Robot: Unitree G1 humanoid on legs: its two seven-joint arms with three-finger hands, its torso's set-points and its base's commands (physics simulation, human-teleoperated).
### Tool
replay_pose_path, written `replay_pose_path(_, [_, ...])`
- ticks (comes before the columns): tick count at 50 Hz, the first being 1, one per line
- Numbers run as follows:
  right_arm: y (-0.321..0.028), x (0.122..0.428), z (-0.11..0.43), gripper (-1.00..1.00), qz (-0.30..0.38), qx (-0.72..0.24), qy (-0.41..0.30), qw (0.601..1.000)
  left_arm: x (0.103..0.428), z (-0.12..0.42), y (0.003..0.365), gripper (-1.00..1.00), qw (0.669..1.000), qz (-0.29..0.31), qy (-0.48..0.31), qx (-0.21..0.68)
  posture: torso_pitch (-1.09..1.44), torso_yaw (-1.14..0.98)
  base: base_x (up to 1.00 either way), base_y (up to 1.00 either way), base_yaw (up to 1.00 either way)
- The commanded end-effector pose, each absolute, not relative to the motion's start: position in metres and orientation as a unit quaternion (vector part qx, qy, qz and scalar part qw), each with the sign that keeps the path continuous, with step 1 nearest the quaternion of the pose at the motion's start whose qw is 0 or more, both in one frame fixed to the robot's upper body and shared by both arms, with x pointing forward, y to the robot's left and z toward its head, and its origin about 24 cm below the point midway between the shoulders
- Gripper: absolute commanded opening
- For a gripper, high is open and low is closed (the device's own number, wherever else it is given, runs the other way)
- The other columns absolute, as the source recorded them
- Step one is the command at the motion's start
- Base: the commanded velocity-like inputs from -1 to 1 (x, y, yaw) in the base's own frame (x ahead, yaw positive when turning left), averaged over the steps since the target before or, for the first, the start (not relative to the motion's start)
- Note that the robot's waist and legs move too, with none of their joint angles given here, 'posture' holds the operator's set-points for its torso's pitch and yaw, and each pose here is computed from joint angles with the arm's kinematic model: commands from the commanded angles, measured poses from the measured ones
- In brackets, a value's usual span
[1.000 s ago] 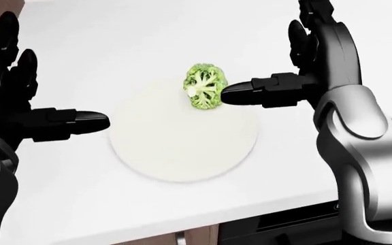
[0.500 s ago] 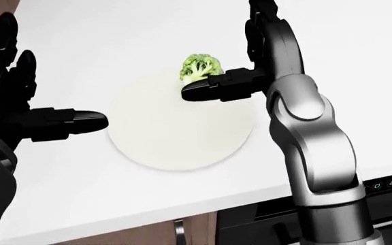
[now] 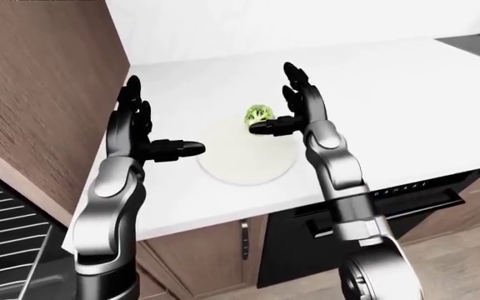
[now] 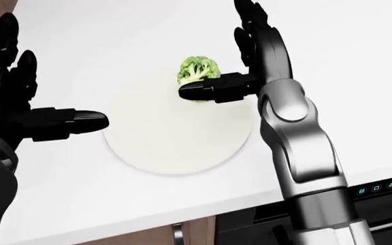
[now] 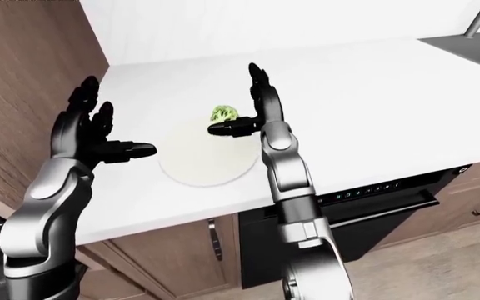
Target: Place the broccoli on the rack of the oven.
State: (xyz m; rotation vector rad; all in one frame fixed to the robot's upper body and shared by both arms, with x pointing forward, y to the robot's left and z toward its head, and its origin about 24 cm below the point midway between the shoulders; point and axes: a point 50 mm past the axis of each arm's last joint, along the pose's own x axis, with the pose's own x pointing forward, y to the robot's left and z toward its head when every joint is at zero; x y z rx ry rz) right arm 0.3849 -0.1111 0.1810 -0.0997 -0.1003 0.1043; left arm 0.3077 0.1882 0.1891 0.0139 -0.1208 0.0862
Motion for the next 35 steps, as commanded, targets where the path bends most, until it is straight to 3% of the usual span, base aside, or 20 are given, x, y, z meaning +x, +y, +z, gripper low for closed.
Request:
replay_pose_path(1, [-0.108,0.385,0.206,0.78,0.055,-0.048,-0.105,0.992,0.304,0.208,0.188,1.00,0.993,0.043,-0.108,0.010,0.00,0.00,0.00,0.00,0.00])
replay_pose_path(6, [-0.107,0.387,0.203,0.69,0.055,-0.052,-0.104,0.992,0.305,0.207,0.188,1.00,0.993,0.043,-0.108,0.010,0.00,0.00,0.00,0.00,0.00])
replay_pose_path(35, [-0.093,0.393,0.194,0.72,0.066,-0.089,-0.099,0.989,0.305,0.207,0.188,1.00,0.993,0.042,-0.107,0.010,0.00,0.00,0.00,0.00,0.00])
